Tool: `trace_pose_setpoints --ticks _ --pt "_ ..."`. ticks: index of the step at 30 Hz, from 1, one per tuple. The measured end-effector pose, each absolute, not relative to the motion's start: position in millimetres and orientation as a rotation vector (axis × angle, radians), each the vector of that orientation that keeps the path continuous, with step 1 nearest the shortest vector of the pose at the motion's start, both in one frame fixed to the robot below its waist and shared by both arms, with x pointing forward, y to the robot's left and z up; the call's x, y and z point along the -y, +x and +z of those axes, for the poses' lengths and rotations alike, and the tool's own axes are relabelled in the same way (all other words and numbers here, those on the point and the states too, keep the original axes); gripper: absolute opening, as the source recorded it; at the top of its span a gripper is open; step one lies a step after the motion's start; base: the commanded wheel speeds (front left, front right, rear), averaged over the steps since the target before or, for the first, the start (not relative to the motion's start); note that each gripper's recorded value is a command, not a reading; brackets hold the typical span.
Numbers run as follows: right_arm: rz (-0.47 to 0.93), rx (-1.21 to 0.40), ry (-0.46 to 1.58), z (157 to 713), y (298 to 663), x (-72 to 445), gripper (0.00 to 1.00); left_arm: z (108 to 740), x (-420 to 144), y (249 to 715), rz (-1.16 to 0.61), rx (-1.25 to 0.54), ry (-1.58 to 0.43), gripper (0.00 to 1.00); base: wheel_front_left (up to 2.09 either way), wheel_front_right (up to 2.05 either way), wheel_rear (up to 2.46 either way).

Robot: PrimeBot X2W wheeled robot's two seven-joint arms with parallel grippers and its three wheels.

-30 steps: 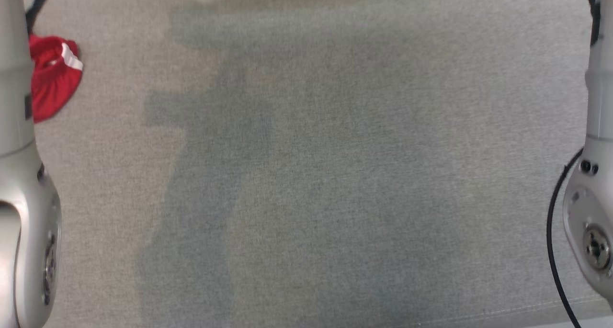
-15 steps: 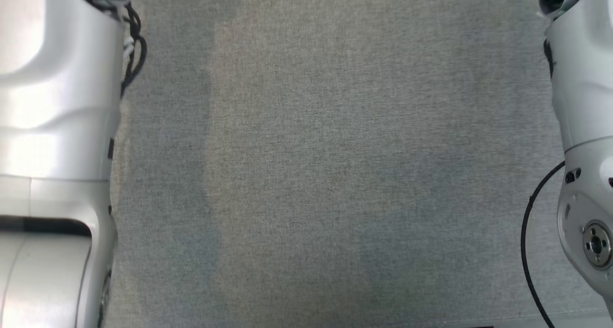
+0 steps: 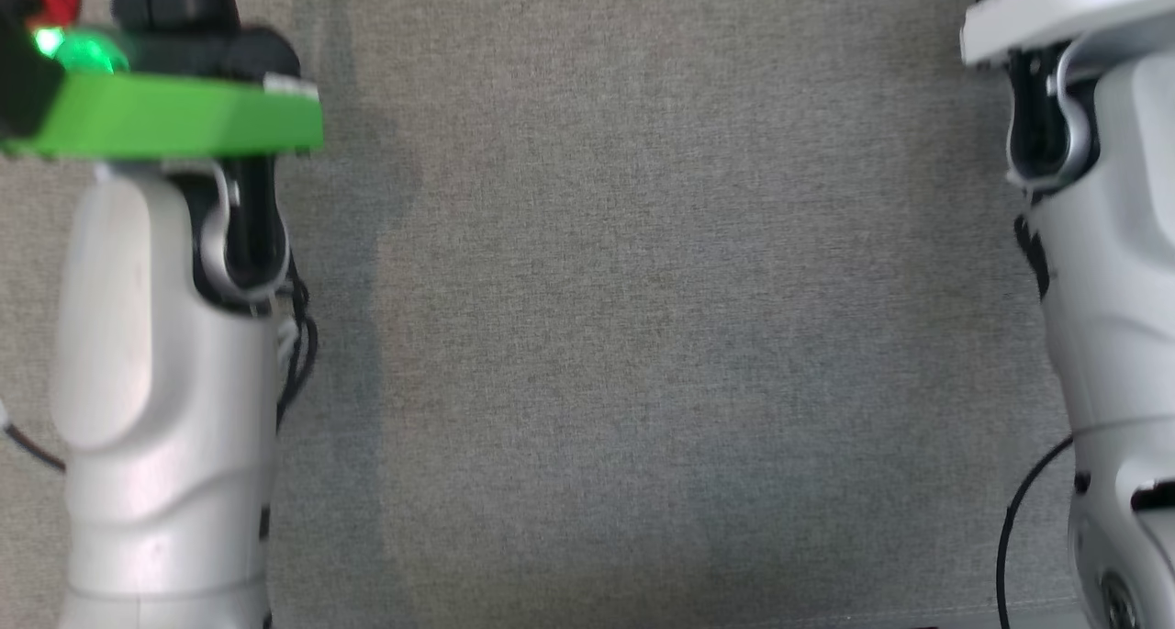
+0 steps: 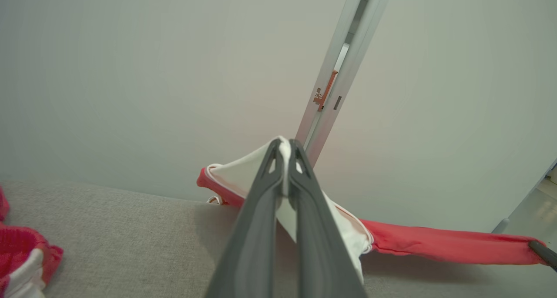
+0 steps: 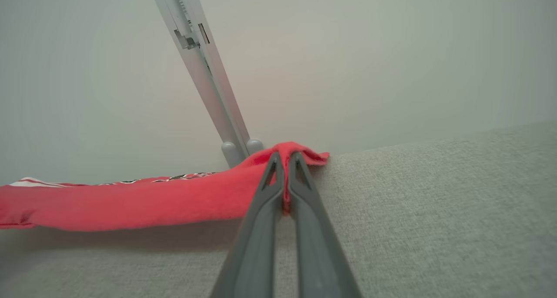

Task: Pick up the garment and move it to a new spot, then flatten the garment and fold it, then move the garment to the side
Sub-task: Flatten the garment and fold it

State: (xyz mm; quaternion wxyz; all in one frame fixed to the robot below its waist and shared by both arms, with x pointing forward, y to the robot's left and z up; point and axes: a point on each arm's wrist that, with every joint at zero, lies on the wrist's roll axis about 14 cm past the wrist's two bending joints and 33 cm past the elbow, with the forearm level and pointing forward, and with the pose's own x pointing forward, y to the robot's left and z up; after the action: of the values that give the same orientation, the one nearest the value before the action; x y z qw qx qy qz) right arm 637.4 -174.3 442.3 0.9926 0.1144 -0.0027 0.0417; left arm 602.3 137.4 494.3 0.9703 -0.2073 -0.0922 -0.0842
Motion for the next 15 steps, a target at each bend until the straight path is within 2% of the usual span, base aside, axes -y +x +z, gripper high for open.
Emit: trace_pose_setpoints --ticks 8,15 --pt "0.095 0.025 0.303 457.0 569.3 173.3 0.0 500.0 -142.2 532.0 -0.148 0.168 -0.443 0.0 0.0 0.0 0.0" --pt "0.077 0.017 0.352 464.8 493.3 172.1 0.0 503.5 -148.6 462.2 -0.112 0.128 -0.479 0.0 0.0 0.0 0.0"
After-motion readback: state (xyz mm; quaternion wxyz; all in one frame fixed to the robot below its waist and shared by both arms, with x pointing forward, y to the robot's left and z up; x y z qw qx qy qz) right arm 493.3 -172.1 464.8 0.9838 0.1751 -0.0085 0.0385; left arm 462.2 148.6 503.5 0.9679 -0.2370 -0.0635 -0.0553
